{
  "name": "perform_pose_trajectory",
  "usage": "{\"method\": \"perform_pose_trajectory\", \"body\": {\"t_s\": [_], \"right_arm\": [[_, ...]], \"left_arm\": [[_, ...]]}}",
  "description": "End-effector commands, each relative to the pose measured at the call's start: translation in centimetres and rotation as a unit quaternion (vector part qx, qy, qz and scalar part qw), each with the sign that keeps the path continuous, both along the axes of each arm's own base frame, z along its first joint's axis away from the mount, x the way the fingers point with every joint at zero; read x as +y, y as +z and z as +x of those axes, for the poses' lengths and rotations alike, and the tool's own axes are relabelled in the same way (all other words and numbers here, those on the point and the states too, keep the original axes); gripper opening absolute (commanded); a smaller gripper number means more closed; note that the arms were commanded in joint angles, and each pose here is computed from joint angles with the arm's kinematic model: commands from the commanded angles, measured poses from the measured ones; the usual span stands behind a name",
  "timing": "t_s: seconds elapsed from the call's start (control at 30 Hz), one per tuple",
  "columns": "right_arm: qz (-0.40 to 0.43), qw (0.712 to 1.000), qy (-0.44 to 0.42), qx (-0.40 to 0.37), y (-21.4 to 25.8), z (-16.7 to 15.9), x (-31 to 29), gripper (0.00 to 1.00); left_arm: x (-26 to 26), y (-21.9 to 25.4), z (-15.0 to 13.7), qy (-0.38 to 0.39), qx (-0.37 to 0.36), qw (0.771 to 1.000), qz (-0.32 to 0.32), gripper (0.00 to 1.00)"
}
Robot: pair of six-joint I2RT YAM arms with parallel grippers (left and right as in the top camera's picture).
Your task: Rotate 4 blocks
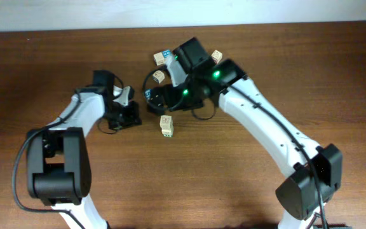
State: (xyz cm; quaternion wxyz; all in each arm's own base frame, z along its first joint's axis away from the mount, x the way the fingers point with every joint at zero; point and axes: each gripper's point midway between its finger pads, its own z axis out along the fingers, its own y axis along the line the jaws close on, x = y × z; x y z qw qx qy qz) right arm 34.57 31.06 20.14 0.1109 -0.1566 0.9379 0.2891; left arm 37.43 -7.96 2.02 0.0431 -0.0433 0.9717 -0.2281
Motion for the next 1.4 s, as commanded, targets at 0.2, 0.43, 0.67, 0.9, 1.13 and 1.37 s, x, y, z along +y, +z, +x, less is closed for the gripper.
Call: {"method": "perform_pose_trajectory", "body": {"t_s": [0.2,0.43,0.67,0.9,1.13,1.37], "right_arm": [[-0.195,0.941,-0.230,-0.157,11.8,-1.1,-21.0,0.99],[-0.158,0.918,-0.281,-0.232,19.1,-14.4,-27.4,0.98],[-0.170,0.899,-0.296,-0.273,20.5,-16.2,-29.2,0.98],[-0.166,0.808,-0.335,-0.456,19.5,-10.7,-31.4,0.99],[-0.066,0.731,-0.352,-0.581,8.5,-11.7,-31.4,0.99],[-0.037,0.754,-0.311,-0.578,0.0,-10.6,-29.5,0.98]], "left_arm": [[12.0,18.4,1.6,0.089,-0.226,0.941,0.235,0.82],[12.8,21.6,-0.3,0.106,-0.254,0.925,0.262,0.99],[12.8,21.6,-0.3,0.106,-0.254,0.925,0.262,0.99],[12.8,21.6,-0.3,0.106,-0.254,0.925,0.262,0.99],[12.8,21.6,-0.3,0.106,-0.254,0.925,0.262,0.99],[12.8,21.6,-0.3,0.106,-0.254,0.925,0.262,0.99]]}}
